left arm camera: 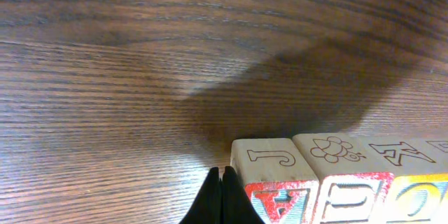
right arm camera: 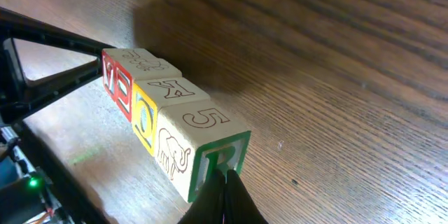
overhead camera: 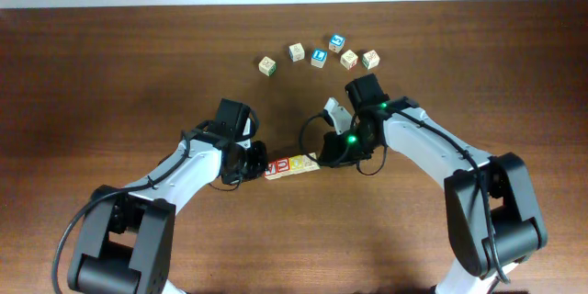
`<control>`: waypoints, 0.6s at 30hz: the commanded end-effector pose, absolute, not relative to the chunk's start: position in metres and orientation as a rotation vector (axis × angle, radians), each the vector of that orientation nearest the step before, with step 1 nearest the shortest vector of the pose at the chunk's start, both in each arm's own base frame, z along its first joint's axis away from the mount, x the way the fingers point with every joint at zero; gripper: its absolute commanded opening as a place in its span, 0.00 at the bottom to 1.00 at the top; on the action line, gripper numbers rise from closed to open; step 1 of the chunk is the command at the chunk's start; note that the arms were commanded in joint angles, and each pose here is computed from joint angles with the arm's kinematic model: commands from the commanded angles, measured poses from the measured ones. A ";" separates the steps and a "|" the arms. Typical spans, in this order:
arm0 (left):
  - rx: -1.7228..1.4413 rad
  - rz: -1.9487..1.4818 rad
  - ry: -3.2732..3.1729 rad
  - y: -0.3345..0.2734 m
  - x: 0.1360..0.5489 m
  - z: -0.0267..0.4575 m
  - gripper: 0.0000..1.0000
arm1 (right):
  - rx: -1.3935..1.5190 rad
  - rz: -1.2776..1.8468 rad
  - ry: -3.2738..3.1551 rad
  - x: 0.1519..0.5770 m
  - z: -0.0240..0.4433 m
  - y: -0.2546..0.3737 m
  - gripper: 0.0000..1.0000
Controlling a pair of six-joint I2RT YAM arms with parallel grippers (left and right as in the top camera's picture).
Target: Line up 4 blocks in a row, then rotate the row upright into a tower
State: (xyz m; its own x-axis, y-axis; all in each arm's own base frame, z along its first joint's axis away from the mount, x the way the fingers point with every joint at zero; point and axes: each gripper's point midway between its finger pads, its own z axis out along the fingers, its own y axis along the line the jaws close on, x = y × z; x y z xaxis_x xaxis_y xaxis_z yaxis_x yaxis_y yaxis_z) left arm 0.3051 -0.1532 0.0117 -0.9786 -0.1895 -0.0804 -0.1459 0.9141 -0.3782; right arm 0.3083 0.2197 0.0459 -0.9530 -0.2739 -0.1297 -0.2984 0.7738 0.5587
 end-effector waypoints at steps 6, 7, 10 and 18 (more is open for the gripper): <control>-0.192 -0.714 2.967 -0.174 0.299 0.016 0.00 | -0.612 1.037 2.860 0.294 0.070 0.260 0.04; -0.192 -0.714 2.967 -0.174 0.299 0.016 0.00 | -0.623 1.031 2.857 0.294 0.073 0.262 0.04; -0.192 -0.714 2.967 -0.174 0.299 0.016 0.00 | -0.652 1.010 2.853 0.294 0.079 0.268 0.04; -0.192 -0.714 2.967 -0.174 0.299 0.016 0.00 | -0.699 1.004 2.853 0.286 0.083 0.279 0.04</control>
